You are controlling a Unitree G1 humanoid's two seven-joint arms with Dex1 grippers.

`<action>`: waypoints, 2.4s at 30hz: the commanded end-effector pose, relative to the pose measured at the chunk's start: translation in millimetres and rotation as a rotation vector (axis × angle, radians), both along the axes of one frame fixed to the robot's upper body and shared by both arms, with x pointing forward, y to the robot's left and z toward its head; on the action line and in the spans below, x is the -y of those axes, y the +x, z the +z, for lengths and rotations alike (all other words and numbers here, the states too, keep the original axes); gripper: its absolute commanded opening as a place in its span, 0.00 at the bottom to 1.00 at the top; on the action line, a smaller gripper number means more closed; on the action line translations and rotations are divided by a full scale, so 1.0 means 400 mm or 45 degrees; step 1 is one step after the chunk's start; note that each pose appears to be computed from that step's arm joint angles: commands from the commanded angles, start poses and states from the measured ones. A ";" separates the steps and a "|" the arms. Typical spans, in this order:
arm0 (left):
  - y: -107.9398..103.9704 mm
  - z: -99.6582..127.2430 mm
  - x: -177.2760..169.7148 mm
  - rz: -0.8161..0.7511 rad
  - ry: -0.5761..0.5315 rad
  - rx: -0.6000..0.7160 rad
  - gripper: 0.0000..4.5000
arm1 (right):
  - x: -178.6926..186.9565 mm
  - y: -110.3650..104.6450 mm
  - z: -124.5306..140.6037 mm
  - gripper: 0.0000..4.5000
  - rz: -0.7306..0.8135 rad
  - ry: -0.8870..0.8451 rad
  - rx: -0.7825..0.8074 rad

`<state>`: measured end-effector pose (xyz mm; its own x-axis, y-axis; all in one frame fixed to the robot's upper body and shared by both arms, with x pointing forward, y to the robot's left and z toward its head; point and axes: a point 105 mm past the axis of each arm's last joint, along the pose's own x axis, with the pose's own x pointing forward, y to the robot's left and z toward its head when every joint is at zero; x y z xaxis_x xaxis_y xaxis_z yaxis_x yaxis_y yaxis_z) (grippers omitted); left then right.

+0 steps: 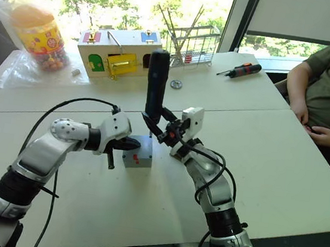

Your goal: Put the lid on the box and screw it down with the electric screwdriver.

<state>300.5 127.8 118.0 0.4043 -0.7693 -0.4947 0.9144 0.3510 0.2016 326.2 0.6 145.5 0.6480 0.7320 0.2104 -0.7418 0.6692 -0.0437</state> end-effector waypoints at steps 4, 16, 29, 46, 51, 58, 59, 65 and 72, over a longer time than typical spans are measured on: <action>-0.002 -0.034 -0.010 0.022 0.047 -0.056 0.00 | -0.003 -0.012 -0.165 0.41 0.013 -0.165 -0.293; -0.002 -0.053 -0.005 0.008 0.054 -0.064 0.00 | 0.055 -0.001 0.109 0.41 -0.054 0.042 -0.004; 0.025 -0.005 0.028 0.042 -0.118 0.021 0.00 | 0.199 0.029 0.353 0.41 -0.149 0.399 -0.098; -0.070 0.143 0.129 -0.348 -0.126 0.194 0.00 | 0.571 -0.045 0.119 0.41 -0.352 -0.558 -1.157; -0.092 0.106 0.144 -0.439 -0.102 0.110 0.00 | 0.605 -0.037 0.040 0.41 -0.363 -0.573 -1.381; -0.123 0.070 0.153 -0.474 -0.096 0.064 0.00 | 0.608 0.006 0.008 0.41 -0.381 -0.608 -1.448; -0.123 0.070 0.153 -0.466 -0.103 0.055 0.00 | 0.607 0.011 0.008 0.41 -0.385 -0.609 -1.454; -0.111 0.064 0.147 -0.406 -0.093 0.077 0.00 | 0.588 0.022 -0.006 0.41 -0.361 -0.630 -1.493; -0.079 0.082 0.123 -0.339 -0.082 0.111 0.00 | 0.599 0.019 -0.019 0.95 -0.383 -0.687 -1.472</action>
